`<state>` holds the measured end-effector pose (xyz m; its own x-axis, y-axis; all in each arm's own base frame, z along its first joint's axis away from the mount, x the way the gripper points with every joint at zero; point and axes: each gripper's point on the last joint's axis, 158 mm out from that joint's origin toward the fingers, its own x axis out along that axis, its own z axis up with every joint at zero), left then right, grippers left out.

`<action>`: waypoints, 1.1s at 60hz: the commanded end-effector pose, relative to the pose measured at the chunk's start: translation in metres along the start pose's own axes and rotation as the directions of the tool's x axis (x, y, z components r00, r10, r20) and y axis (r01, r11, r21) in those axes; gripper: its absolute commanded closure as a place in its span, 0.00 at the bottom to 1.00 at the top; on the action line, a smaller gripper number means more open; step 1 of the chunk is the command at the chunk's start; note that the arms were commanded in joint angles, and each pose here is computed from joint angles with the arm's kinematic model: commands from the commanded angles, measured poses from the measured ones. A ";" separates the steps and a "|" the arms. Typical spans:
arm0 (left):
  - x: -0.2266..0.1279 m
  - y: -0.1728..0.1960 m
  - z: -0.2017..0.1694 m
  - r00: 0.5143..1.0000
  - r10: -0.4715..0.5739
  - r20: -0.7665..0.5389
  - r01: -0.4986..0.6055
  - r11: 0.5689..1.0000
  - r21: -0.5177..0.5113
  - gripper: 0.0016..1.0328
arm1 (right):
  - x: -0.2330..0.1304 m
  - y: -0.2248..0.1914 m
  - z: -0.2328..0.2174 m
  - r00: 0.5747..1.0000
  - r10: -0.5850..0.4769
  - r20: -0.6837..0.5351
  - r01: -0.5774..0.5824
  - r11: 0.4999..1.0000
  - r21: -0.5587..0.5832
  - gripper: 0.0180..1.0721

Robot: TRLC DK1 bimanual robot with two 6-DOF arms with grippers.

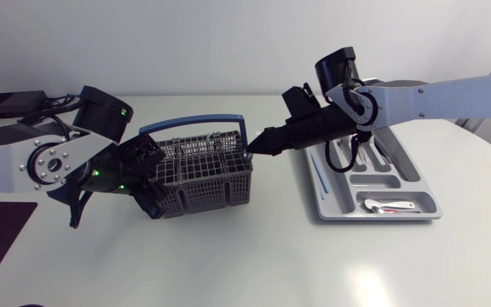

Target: Unload the cutlery basket into the drawer organizer.

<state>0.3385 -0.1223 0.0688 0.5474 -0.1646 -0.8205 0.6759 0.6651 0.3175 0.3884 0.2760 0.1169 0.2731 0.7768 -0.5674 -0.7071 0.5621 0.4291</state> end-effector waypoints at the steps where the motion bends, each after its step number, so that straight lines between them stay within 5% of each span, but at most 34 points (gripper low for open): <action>1: -0.002 -0.007 -0.008 1.000 -0.003 -0.011 0.004 1.000 0.018 0.42 | 0.009 -0.003 -0.009 0.999 -0.025 -0.030 0.027 0.999 0.043 0.47; 14: -0.006 -0.010 -0.010 1.000 -0.003 -0.004 0.003 1.000 0.023 0.42 | 0.022 -0.007 -0.014 0.997 -0.058 -0.052 0.061 0.997 0.044 0.47; 24: -0.012 -0.010 -0.011 1.000 0.003 0.007 -0.003 1.000 0.024 0.42 | 0.030 -0.006 -0.016 0.996 -0.067 -0.054 0.070 0.996 0.049 0.58; 39: -0.017 -0.010 -0.013 1.000 0.006 0.011 -0.006 1.000 0.025 0.42 | 0.029 -0.009 -0.008 0.995 -0.098 -0.027 0.099 0.994 0.039 0.93; 66: -0.018 -0.014 -0.016 1.000 0.001 0.009 -0.001 0.999 0.032 0.42 | 0.002 0.015 0.009 0.995 -0.092 0.036 0.092 0.996 0.013 0.95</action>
<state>0.3212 -0.1182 0.0809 0.5733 -0.1789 -0.7996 0.6697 0.6645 0.3315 0.3889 0.2929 0.1197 0.3415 0.7329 -0.5884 -0.6884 0.6213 0.3744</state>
